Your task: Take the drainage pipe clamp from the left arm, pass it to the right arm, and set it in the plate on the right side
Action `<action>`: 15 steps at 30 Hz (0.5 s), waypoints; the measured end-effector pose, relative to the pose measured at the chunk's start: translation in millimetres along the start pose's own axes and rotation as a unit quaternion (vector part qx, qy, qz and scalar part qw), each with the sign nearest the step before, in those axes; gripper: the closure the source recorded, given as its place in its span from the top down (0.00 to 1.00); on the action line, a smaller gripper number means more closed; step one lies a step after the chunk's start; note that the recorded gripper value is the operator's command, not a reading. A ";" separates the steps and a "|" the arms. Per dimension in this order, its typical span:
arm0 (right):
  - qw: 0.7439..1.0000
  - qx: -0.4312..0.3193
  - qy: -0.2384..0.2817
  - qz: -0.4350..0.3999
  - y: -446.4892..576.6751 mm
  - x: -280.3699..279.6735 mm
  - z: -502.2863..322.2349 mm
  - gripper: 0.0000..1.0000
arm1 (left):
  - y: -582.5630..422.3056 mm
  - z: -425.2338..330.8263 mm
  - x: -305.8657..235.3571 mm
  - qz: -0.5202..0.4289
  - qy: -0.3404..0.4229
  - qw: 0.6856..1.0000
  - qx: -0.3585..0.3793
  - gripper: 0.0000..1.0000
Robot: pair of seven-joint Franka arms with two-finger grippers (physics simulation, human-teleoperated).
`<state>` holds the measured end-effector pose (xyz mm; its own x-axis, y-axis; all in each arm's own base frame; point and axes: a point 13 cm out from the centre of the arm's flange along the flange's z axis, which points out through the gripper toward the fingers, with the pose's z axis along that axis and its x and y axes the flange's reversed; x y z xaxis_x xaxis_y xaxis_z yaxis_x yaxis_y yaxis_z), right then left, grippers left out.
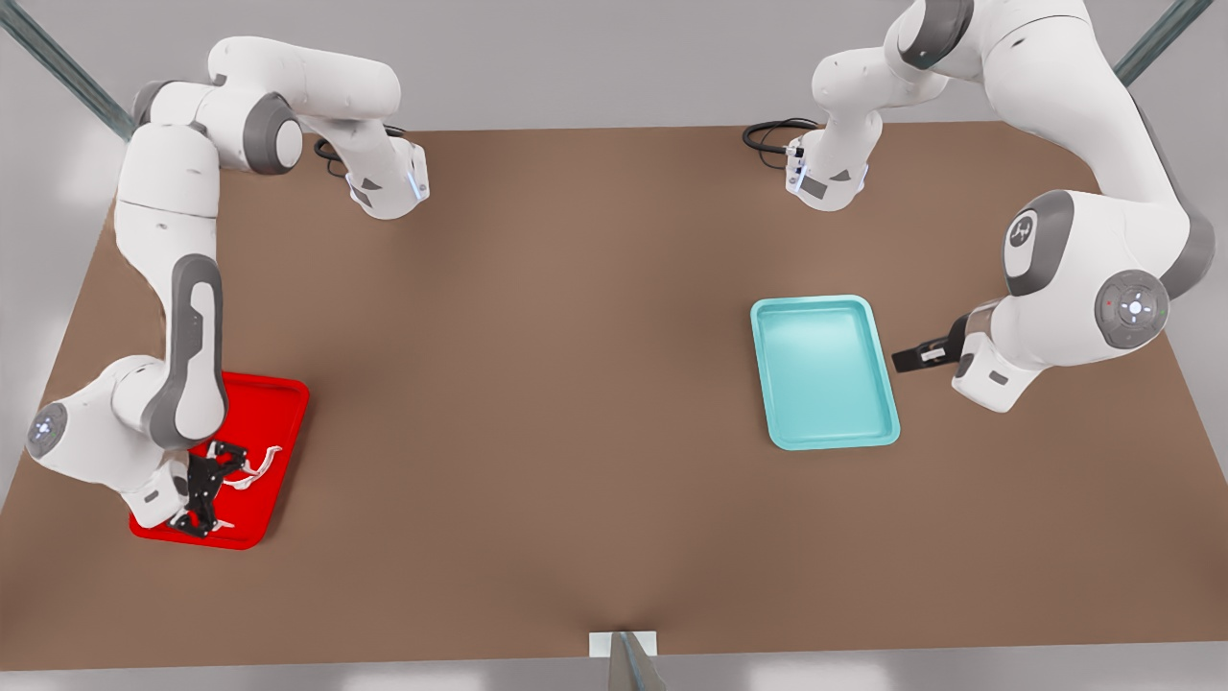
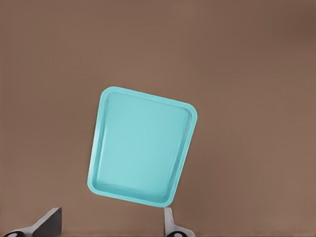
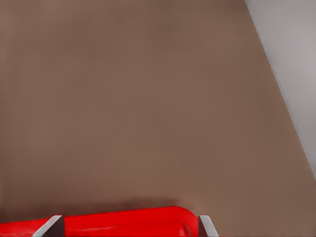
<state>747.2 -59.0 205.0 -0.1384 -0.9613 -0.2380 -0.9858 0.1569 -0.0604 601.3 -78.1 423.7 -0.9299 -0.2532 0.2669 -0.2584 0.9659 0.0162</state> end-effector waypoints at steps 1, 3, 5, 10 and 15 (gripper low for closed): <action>0.999 -0.015 0.009 -0.039 11.5 -98.5 -33.2 1.00 | 0.8 0.2 0.5 0.002 0.001 1.000 -0.001 1.00; 0.996 -0.026 0.043 -0.079 68.5 -240.0 -121.0 1.00 | 2.2 0.6 1.3 0.005 0.004 1.000 -0.002 1.00; 0.997 -0.028 0.071 -0.021 112.8 -246.7 -204.8 1.00 | 2.8 0.9 2.0 0.009 0.005 1.000 -0.003 1.00; 0.977 -0.062 0.129 0.158 192.5 -197.7 -273.4 1.00 | 2.8 2.2 2.9 0.018 0.008 1.000 -0.005 1.00; 0.942 -0.070 0.171 0.280 218.2 -186.6 -275.8 1.00 | 4.5 2.3 2.7 0.023 0.008 1.000 -0.007 1.00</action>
<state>531.6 92.1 503.6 -0.6388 -0.7578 0.1330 -0.7492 0.6520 0.1165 597.0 -74.6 422.3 -0.9363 -0.2070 0.2838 -0.2112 0.9773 0.0162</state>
